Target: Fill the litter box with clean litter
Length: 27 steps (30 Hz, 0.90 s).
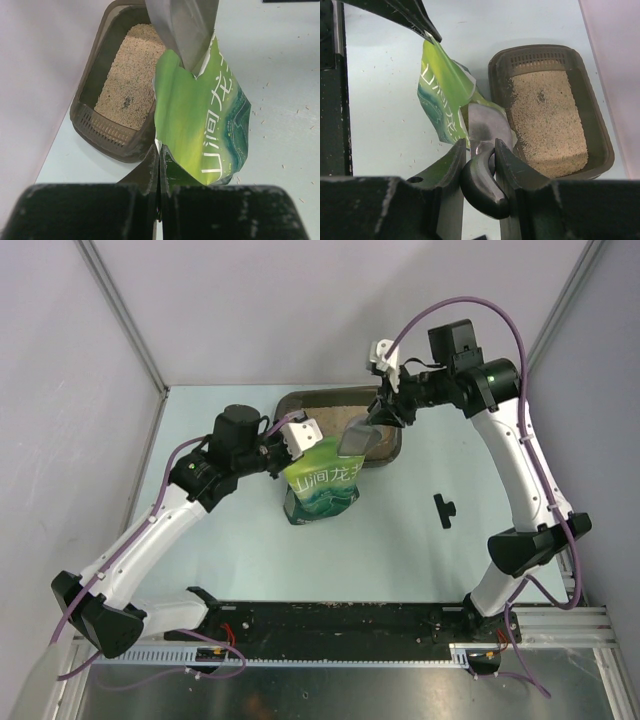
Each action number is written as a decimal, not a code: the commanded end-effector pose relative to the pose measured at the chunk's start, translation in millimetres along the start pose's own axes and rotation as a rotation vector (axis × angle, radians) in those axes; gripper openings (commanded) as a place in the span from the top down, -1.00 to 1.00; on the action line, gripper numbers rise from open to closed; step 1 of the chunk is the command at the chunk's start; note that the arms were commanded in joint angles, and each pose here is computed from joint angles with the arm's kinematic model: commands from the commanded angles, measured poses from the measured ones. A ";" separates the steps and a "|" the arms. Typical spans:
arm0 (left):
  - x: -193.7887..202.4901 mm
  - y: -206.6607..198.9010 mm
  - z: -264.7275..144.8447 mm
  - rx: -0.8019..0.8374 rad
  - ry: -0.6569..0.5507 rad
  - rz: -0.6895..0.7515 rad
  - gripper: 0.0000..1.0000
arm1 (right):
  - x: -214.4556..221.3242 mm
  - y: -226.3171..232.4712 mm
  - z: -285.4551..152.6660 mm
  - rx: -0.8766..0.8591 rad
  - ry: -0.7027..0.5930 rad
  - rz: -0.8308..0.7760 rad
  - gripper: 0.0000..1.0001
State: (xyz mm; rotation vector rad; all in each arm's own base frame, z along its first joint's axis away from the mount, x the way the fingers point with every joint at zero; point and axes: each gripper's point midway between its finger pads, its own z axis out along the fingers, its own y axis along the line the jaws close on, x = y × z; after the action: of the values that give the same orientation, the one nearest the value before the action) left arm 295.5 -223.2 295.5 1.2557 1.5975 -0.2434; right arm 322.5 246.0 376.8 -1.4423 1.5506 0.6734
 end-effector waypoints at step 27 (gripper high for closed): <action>-24.0 -12.5 37.0 0.113 -0.036 0.045 1.00 | 6.3 -25.3 35.9 0.186 0.009 0.344 1.00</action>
State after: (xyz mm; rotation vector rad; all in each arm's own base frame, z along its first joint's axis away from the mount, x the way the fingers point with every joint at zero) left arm 310.2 -265.7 271.4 1.3655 1.6034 -0.3301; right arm 352.9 270.8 340.1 -1.2386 1.7861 0.6984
